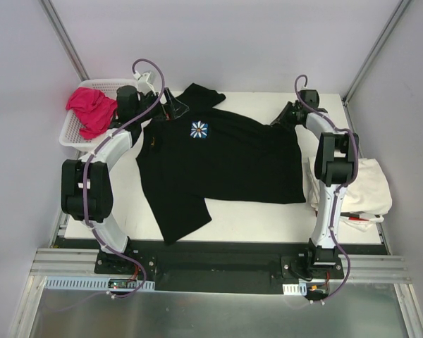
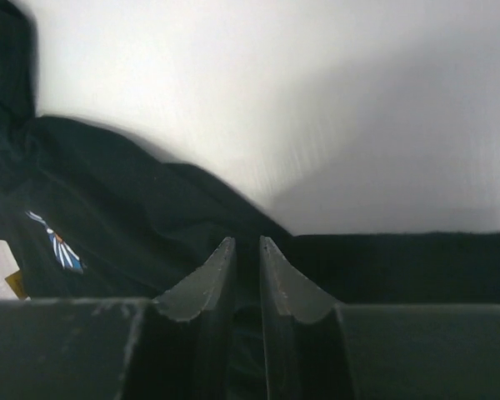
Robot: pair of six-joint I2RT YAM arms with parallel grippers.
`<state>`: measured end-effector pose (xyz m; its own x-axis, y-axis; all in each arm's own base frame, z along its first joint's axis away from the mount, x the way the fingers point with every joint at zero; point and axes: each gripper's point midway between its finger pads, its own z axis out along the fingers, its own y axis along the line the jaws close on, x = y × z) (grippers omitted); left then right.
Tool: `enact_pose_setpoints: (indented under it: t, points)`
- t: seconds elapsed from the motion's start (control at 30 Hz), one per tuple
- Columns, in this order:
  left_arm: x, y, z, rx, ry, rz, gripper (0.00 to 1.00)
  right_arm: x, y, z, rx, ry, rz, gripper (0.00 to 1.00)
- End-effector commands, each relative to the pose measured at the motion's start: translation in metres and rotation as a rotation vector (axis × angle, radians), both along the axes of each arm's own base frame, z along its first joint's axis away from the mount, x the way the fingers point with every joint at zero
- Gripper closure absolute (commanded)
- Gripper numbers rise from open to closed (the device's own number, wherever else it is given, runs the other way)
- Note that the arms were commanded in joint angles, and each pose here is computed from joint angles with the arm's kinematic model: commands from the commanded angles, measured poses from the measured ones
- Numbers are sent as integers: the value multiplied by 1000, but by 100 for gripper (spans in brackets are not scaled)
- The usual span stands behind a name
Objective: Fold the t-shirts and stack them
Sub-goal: Flatten out the tshirt
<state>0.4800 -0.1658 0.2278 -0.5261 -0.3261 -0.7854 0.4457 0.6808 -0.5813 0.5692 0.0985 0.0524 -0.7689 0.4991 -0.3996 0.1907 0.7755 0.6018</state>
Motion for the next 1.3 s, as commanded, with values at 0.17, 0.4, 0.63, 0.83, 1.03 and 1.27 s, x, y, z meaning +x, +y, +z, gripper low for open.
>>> enact_pose_setpoints:
  t: [0.17,0.4,0.63,0.83,1.03,1.27]
  points:
    - [-6,-9,21,15,-74,-67,1,-30,27,96,118,-159,38,75]
    - [-13,-15,26,11,-89,-91,1,-58,38,79,163,-114,41,71]
    - [-26,-31,36,-5,-107,-196,1,-44,11,68,111,-129,-4,57]
    - [-40,-41,35,9,-117,-291,1,-19,-44,61,56,-137,-107,48]
    - [-41,-40,33,14,-111,-284,1,-15,-91,59,15,-132,-200,47]
    - [-44,-38,36,31,-113,-281,1,-21,-100,41,8,-87,-220,47]
